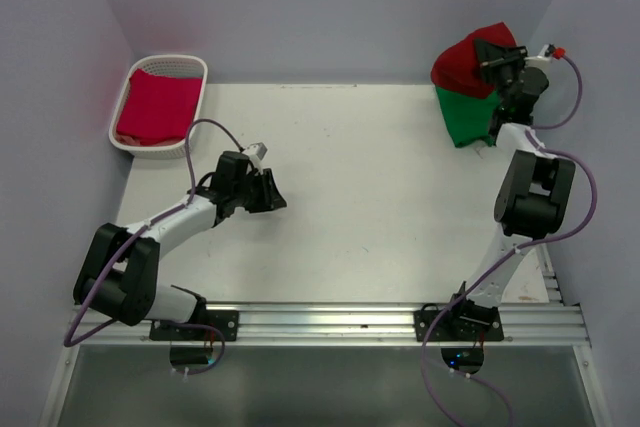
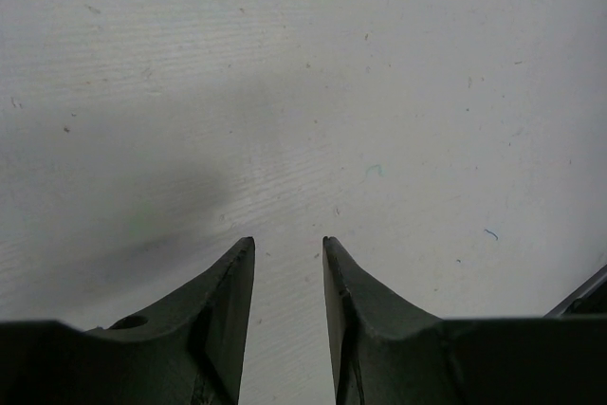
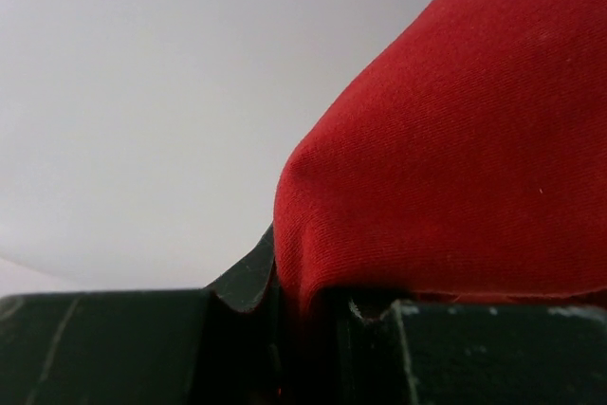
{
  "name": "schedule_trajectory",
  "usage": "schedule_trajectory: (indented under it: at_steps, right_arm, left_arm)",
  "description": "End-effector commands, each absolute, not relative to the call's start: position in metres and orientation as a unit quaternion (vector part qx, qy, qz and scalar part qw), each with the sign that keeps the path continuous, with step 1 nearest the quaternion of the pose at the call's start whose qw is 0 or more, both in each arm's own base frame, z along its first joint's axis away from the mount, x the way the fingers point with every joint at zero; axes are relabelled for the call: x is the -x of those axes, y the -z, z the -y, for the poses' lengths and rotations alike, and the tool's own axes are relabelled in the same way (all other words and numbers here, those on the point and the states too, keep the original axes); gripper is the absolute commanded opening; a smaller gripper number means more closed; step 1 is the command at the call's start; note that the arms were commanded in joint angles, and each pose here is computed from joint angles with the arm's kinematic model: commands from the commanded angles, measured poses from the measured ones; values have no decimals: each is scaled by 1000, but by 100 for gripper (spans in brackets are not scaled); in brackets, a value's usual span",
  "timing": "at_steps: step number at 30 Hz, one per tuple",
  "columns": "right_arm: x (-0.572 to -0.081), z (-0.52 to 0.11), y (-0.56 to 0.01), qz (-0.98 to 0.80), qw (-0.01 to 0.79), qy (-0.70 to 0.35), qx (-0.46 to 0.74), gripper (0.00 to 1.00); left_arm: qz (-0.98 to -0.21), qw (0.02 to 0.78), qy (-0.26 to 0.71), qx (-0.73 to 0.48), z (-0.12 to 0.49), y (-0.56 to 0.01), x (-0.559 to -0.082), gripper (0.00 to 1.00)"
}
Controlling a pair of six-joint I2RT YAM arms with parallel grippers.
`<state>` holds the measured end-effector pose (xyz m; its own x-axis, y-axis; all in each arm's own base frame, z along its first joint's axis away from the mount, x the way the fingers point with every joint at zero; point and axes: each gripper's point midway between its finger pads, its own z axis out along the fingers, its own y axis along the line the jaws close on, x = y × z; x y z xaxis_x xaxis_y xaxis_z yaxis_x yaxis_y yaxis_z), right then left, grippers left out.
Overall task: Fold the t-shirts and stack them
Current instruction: Neatly place the folded tshirt to the corner
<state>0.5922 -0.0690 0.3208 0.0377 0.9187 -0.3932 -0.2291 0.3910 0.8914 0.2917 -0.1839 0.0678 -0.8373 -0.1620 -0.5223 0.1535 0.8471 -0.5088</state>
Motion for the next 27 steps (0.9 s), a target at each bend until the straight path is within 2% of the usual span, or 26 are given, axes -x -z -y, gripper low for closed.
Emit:
schedule_trajectory:
  at_steps: [1, 6, 11, 13, 14, 17, 20, 22, 24, 27]
  right_arm:
    - [-612, 15, -324, -565, 641, -439, -278, 0]
    - [-641, -14, -299, -598, 601, -445, -289, 0]
    - [-682, 6, -259, -630, 577, -392, -340, 0]
    - [-695, 22, -271, -612, 594, -391, -345, 0]
    - [-705, 29, -250, -613, 581, -393, -364, 0]
    - [-721, 53, -267, -585, 606, -397, -363, 0]
    - [-716, 82, -298, -518, 652, -421, -359, 0]
    - [-711, 83, -294, -494, 662, -435, -358, 0]
    - [-696, 83, -322, -460, 697, -437, -334, 0]
    - [-683, 84, -327, -438, 716, -444, -314, 0]
  left_arm:
    - [-899, 320, 298, -16, 195, -90, -310, 38]
    - [-903, 319, 288, -15, 191, -88, -309, 38]
    - [-902, 326, 284, -12, 189, -93, -309, 38]
    - [-903, 328, 278, -10, 187, -94, -309, 37]
    - [-903, 330, 276, -11, 186, -95, -310, 37]
    - [-905, 332, 266, -8, 182, -97, -310, 37]
    - [-907, 333, 257, -6, 179, -99, -311, 37]
    - [-908, 333, 253, -4, 178, -99, -311, 37]
    - [-910, 331, 251, -3, 178, -99, -312, 37]
    - [-912, 324, 251, -4, 179, -94, -313, 36]
